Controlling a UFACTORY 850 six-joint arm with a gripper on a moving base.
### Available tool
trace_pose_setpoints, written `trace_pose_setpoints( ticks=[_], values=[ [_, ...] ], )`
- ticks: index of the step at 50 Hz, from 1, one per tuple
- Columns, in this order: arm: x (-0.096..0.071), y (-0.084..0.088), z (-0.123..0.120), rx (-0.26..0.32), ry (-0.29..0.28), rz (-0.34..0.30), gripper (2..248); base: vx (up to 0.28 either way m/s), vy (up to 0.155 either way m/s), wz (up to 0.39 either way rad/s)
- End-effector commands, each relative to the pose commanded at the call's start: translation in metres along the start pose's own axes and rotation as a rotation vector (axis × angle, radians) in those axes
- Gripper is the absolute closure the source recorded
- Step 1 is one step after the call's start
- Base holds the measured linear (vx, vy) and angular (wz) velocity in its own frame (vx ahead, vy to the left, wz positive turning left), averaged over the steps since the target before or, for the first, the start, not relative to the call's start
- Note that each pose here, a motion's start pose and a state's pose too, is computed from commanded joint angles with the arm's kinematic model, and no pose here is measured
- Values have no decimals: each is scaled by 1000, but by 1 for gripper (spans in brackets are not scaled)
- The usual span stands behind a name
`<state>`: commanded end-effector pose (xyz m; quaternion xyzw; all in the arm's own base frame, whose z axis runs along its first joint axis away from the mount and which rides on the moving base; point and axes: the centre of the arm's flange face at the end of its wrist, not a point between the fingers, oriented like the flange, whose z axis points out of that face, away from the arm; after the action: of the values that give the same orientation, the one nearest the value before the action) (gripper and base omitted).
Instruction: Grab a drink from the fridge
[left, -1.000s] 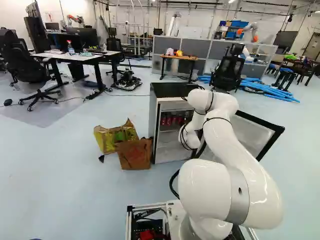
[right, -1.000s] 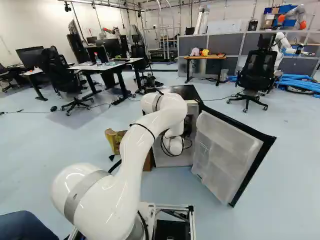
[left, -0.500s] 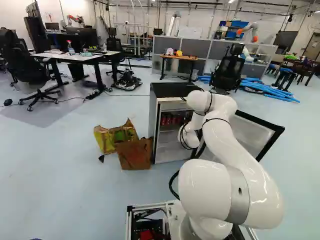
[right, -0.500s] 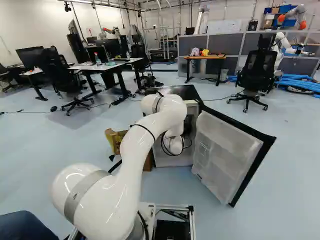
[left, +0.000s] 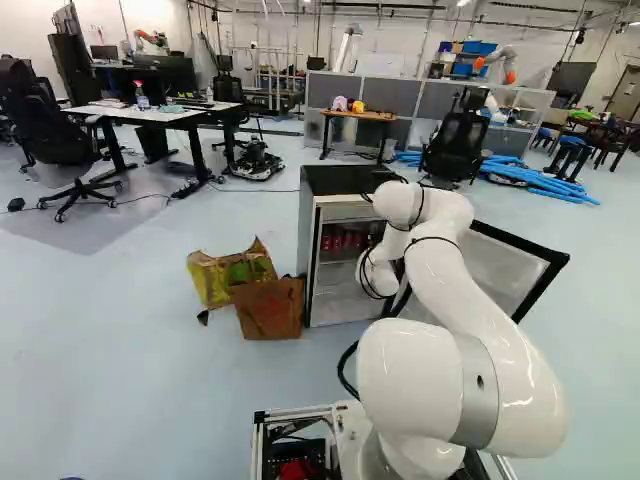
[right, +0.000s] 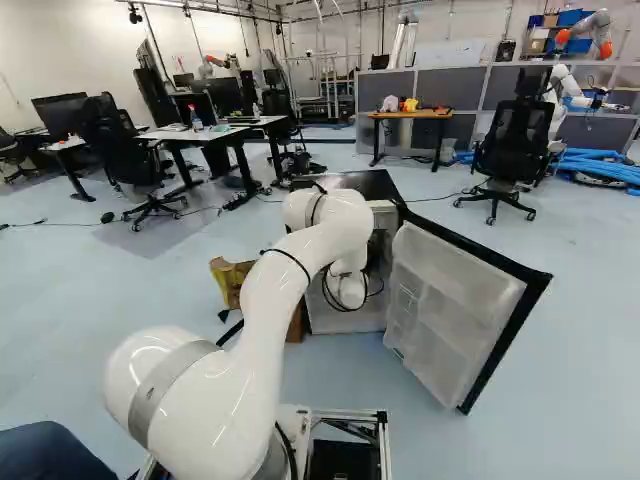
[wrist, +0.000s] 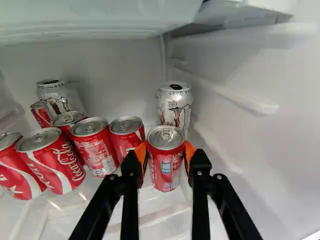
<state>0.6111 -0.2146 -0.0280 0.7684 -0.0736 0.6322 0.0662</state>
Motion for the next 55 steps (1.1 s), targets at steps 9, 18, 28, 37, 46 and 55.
trace_pose_setpoints(
  ticks=[9, 18, 28, 37, 46, 55],
  values=[
    [0, 0, 0, 0, 0, 0, 157, 0, 0, 0],
    [0, 0, 0, 0, 0, 0, 157, 0, 0, 0],
    [0, 0, -1, 0, -2, 0, 157, 0, 0, 0],
    [1, 1, -6, -2, -11, 2, 157, 0, 0, 0],
    [3, 1, -14, -4, -26, 5, 157, 0, 0, 0],
    [11, 1, -26, -6, -42, 8, 157, 0, 0, 0]
  ],
)
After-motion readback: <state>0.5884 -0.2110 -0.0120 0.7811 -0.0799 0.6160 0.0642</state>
